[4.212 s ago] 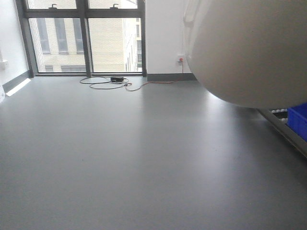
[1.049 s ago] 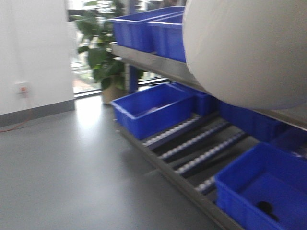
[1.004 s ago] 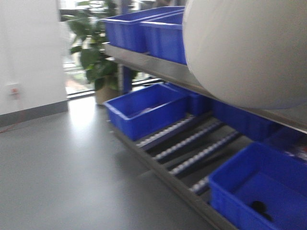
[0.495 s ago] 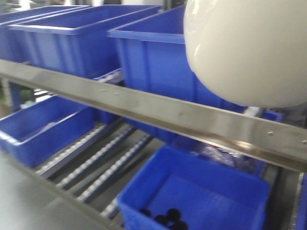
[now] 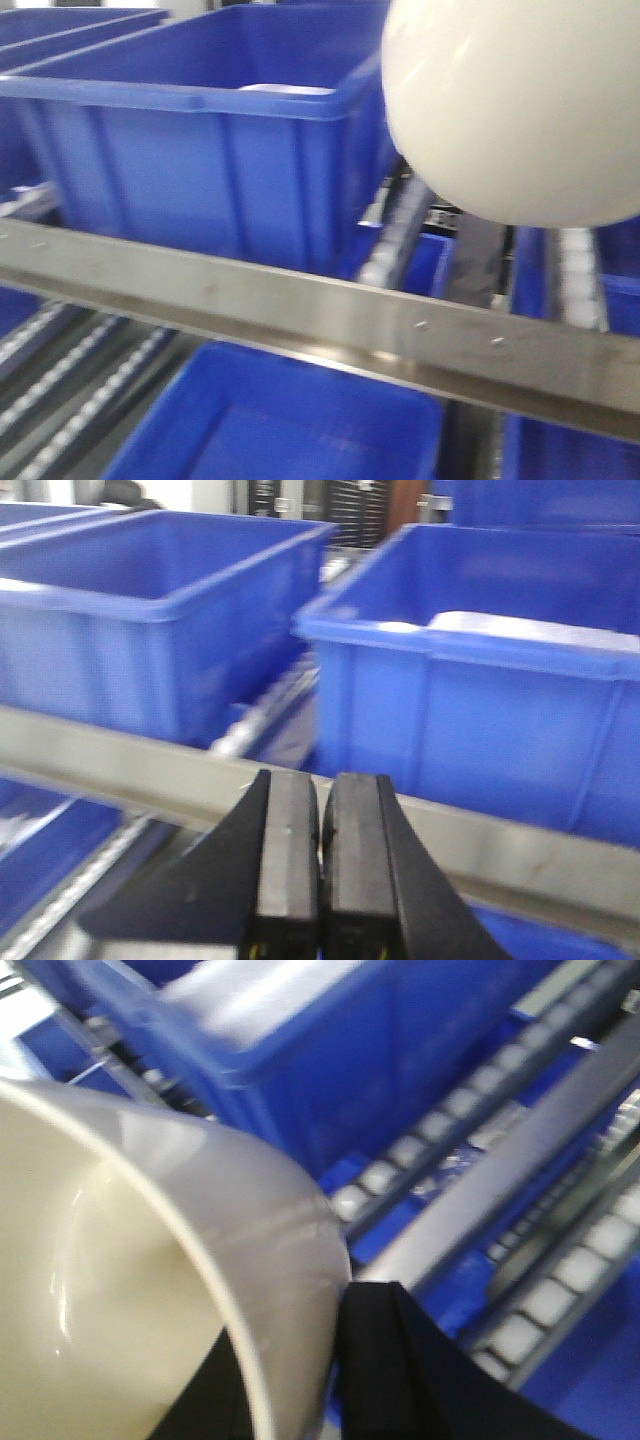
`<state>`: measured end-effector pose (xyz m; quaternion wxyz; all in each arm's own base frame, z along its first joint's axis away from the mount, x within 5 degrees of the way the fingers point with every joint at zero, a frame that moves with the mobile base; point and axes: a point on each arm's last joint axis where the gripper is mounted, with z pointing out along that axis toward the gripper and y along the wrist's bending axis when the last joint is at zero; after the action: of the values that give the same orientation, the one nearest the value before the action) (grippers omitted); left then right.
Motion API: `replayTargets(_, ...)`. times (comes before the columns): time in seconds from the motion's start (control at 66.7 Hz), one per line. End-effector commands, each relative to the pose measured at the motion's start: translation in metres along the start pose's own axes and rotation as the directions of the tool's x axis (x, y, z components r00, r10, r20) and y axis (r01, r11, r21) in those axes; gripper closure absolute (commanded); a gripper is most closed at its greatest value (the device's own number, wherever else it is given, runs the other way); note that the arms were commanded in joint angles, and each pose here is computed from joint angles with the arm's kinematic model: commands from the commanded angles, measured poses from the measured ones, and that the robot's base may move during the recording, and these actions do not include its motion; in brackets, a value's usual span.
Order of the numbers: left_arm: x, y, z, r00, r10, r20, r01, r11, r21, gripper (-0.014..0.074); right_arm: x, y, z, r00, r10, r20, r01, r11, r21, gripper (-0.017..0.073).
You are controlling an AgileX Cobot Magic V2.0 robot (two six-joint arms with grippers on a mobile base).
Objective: Move white bin to right shelf second layer
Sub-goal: 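Drive up to the shelf, holding the bin above the second-layer rollers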
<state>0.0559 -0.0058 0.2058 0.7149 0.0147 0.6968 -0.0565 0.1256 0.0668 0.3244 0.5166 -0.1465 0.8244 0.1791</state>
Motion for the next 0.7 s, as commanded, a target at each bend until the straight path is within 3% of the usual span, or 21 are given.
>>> replayTargets(0.0,0.0045,0.0005,0.0008,0.998,-0.019,0.052,0.019,1.0,0.003,0.0509,-0.0185,0.0013,-0.0065,0.991,0.0,0.131,0.001,1.0,-0.005,0.0504)
replayTargets(0.69,0.0045,0.0005,0.0008,0.998,-0.019,0.052,0.019,1.0,0.003,0.0509,-0.0185,0.0013,-0.0065,0.991,0.0,0.131,0.001,1.0,-0.005,0.0504)
